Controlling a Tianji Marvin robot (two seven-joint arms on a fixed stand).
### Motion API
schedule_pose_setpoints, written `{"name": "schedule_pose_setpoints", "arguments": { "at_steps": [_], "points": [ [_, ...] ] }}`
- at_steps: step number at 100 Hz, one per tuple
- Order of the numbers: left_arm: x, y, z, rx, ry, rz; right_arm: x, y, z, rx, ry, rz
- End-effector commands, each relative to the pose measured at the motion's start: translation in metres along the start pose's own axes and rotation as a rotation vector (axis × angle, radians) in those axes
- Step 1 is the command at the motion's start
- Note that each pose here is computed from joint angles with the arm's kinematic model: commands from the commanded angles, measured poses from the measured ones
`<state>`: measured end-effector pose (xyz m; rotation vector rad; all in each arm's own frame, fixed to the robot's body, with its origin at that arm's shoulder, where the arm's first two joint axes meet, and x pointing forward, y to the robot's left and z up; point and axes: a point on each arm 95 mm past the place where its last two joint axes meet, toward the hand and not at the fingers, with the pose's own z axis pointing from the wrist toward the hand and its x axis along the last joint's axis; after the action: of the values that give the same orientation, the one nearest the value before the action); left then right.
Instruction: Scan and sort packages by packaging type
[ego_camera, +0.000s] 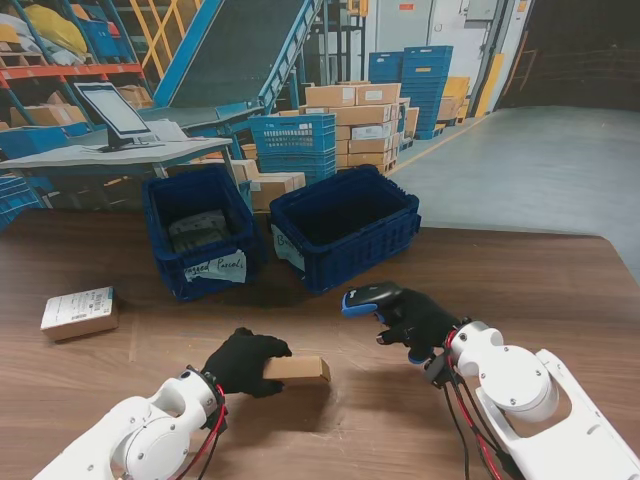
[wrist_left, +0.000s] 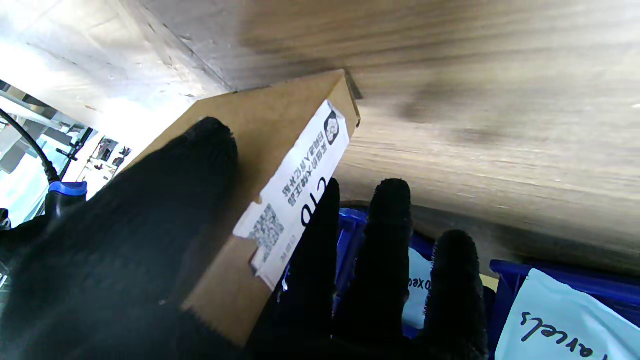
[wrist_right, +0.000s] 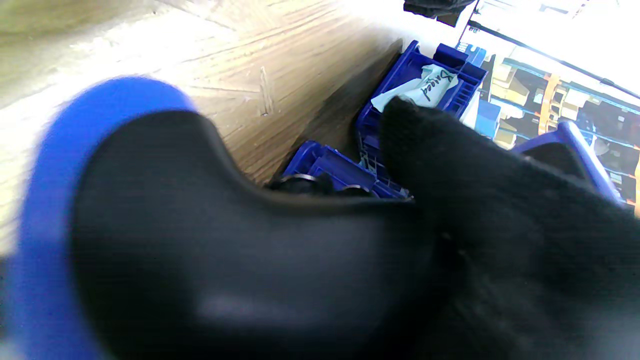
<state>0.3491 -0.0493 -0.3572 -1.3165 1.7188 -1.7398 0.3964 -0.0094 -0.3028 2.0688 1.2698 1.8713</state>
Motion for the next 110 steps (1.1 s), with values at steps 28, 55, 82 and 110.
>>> {"name": "schedule_pose_setpoints", "arguments": {
  "at_steps": [28, 55, 82, 110],
  "points": [
    [0.005, -0.002, -0.003, -0.045, -0.004, 0.023, 0.004, -0.003, -0.001, 0.014, 0.004, 0.001],
    [0.005, -0.006, -0.005, -0.051, -0.012, 0.049, 0.007, -0.002, -0.001, 0.010, 0.007, -0.008],
    [0.010, -0.014, -0.014, -0.064, -0.013, 0.063, 0.012, -0.003, -0.001, 0.007, 0.009, -0.018],
    [0.016, -0.019, -0.028, -0.062, 0.004, 0.065, 0.021, -0.004, -0.003, -0.005, 0.013, -0.033]
  ]
}}
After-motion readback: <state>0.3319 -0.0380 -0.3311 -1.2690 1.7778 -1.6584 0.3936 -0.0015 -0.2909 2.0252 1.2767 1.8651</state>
